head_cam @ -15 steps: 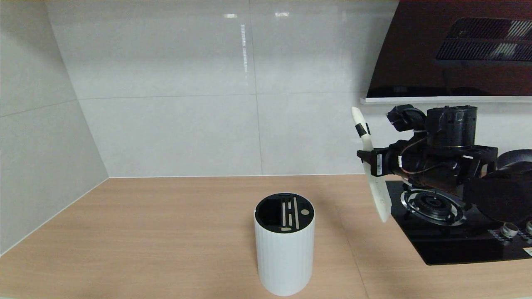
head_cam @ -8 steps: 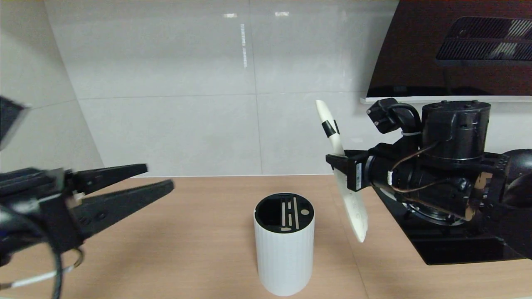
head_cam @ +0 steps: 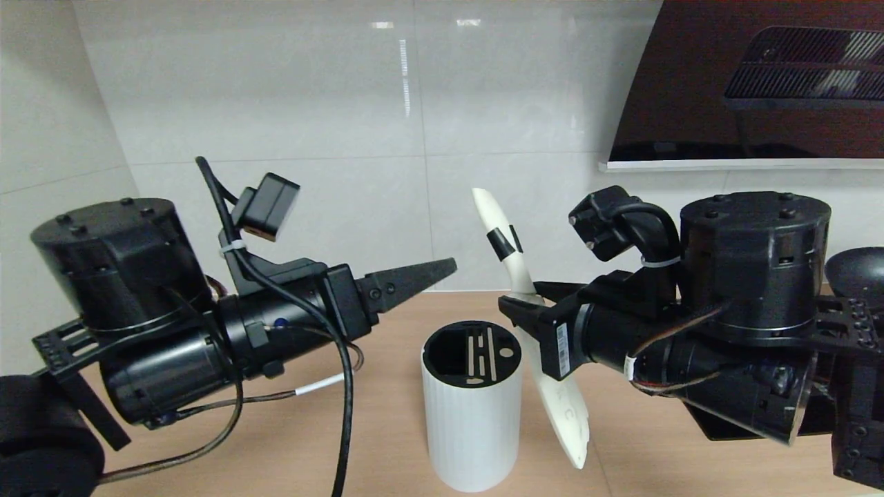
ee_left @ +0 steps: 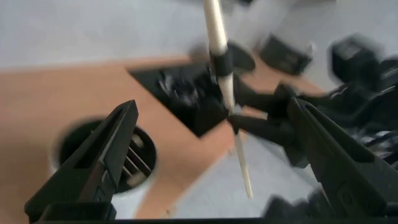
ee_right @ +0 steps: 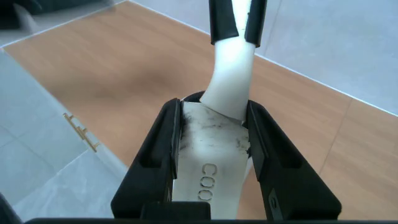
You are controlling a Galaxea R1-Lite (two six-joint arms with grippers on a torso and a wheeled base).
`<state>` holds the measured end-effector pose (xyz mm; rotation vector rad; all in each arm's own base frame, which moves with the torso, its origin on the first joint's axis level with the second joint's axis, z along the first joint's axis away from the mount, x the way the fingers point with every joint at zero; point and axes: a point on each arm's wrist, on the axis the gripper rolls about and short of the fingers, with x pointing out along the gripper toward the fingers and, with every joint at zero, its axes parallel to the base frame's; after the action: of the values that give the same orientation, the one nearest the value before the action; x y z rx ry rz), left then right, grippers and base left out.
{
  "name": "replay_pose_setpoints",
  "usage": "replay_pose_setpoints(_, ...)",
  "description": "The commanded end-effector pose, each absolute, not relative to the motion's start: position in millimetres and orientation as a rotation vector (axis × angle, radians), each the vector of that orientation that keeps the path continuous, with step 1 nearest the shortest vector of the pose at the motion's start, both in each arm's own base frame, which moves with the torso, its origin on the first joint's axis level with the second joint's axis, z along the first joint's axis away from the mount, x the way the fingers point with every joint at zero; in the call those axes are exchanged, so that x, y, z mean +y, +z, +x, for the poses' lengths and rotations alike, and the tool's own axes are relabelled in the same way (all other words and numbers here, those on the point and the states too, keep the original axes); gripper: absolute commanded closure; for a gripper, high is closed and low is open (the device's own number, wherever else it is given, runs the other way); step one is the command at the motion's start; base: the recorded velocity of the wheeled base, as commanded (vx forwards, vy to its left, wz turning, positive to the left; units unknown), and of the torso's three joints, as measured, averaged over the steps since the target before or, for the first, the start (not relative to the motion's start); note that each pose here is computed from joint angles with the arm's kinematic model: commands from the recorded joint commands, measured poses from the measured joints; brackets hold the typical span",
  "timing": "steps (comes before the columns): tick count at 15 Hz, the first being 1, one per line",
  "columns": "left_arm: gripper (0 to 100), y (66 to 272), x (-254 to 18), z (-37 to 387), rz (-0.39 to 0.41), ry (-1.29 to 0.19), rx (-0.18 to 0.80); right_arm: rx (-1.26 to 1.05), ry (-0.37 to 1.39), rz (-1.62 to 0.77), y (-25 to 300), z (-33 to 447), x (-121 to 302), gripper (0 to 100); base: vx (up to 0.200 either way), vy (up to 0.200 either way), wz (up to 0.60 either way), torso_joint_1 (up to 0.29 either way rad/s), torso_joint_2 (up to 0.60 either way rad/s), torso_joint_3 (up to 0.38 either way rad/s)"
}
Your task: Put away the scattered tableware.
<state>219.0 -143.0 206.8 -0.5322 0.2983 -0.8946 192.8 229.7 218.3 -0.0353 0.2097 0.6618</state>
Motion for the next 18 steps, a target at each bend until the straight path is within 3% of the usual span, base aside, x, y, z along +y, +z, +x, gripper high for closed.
replay_pose_setpoints(1, 0, 194.3, -159.7, 217.8, -0.54, -0.931, 0.366, 0.221, 0.691, -0.049, 213.1, 184.4, 237.8, 100, 0.0, 0.0, 0.0, 0.0, 0.0, 0.0)
replay_pose_setpoints(8, 0, 183.7, -185.2, 218.6, -0.552, -0.933, 0.284, 0.257, 0.756, -0.045, 203.3, 169.0, 254.8, 100, 0.0, 0.0, 0.0, 0.0, 0.0, 0.0)
replay_pose_setpoints(18, 0, 186.3, -185.0, 218.8, -0.557, -0.928, 0.254, 0.265, 0.78, -0.049, 201.3, 162.4, 257.6, 100, 0.0, 0.0, 0.0, 0.0, 0.0, 0.0)
